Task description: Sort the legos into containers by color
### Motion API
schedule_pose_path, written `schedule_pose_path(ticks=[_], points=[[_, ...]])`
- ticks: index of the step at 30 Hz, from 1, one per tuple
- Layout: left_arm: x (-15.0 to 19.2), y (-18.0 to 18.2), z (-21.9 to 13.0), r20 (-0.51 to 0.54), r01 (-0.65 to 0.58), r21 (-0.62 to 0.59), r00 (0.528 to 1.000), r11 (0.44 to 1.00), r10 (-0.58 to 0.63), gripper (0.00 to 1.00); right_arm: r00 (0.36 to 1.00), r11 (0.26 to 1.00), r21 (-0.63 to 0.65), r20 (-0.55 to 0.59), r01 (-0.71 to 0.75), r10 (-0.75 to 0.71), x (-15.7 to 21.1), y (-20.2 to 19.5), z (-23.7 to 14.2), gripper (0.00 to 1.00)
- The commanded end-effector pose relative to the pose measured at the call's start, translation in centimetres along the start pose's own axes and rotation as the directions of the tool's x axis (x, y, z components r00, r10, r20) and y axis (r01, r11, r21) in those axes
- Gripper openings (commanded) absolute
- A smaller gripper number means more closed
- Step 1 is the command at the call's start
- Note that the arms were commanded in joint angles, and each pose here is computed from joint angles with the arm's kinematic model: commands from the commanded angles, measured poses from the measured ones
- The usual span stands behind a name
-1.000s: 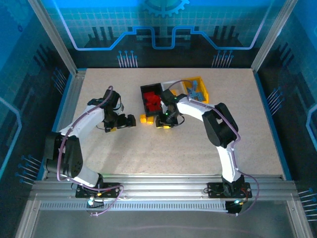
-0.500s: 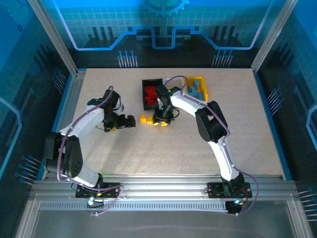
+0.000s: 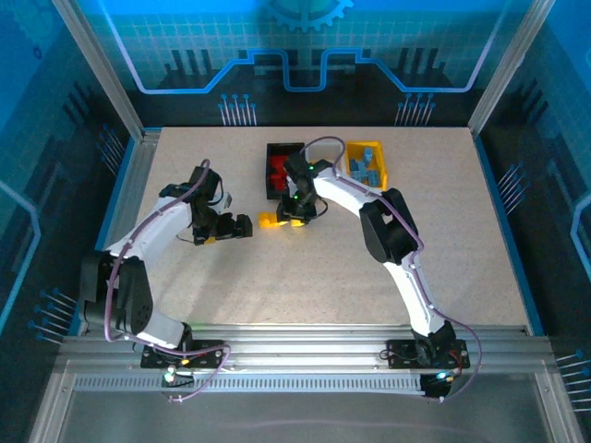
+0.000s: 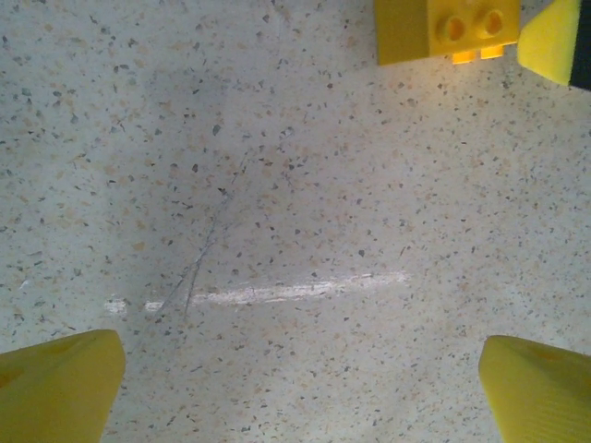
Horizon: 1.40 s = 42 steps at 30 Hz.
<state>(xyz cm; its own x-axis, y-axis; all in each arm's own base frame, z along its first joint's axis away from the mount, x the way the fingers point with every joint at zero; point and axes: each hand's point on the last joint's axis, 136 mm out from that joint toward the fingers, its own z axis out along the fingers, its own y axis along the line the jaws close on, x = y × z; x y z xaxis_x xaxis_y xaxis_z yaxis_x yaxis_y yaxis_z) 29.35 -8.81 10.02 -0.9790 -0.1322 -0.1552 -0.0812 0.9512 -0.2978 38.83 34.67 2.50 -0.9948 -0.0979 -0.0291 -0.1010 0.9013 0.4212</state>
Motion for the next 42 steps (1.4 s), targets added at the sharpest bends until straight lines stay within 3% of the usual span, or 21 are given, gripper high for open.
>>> schedule_pose_path(ticks=[1, 9, 18, 22, 26, 30, 39, 42], points=[[0.8, -0.1, -0.3, -0.004, 0.006, 0.032, 1.0, 0.999, -0.006, 0.99, 0.993, 0.996, -0.016, 0.074, 0.09, -0.088, 0.3, 2.3, -2.1, 0.42], [0.4, -0.1, 0.7, 0.007, 0.05, 0.044, 0.999, 0.998, -0.05, 0.99, 0.989, 0.984, 0.115, 0.047, 0.133, -0.139, 1.5, 1.2, -1.2, 0.49], [-4.2, -0.5, 4.1, -0.001, 0.229, 0.181, 0.973, 0.956, -0.233, 0.95, 0.987, 0.989, 0.06, 0.084, 0.133, -0.137, -0.8, 2.2, 0.0, 0.49], [-6.0, -0.7, 5.6, -0.024, 0.231, 0.187, 0.973, 0.955, -0.231, 0.95, 0.989, 0.99, 0.076, 0.078, 0.122, -0.128, -1.1, 2.4, -0.1, 0.49], [-7.7, -1.5, 6.0, -0.023, 0.22, 0.207, 0.975, 0.953, -0.22, 0.95, 0.982, 0.99, 0.093, 0.148, 0.106, -0.119, -0.6, 2.1, -3.1, 0.49], [-8.0, -2.9, 6.9, -0.048, 0.172, 0.173, 0.985, 0.97, -0.166, 0.95, 0.986, 0.992, 0.095, 0.14, 0.078, -0.091, 1.0, 0.6, -4.5, 0.48], [-8.6, -5.2, 10.4, -0.113, 0.107, 0.099, 0.989, 0.989, -0.096, 0.79, 0.987, 0.995, 0.093, 0.155, 0.031, -0.045, 3.5, -1.8, -7.1, 0.48], [-8.8, -4.8, 11.0, -0.126, 0.11, 0.064, 0.987, 0.992, -0.101, 0.64, 0.986, 0.996, 0.09, 0.165, 0.022, -0.037, 3.8, -2.3, -7.9, 0.48]])
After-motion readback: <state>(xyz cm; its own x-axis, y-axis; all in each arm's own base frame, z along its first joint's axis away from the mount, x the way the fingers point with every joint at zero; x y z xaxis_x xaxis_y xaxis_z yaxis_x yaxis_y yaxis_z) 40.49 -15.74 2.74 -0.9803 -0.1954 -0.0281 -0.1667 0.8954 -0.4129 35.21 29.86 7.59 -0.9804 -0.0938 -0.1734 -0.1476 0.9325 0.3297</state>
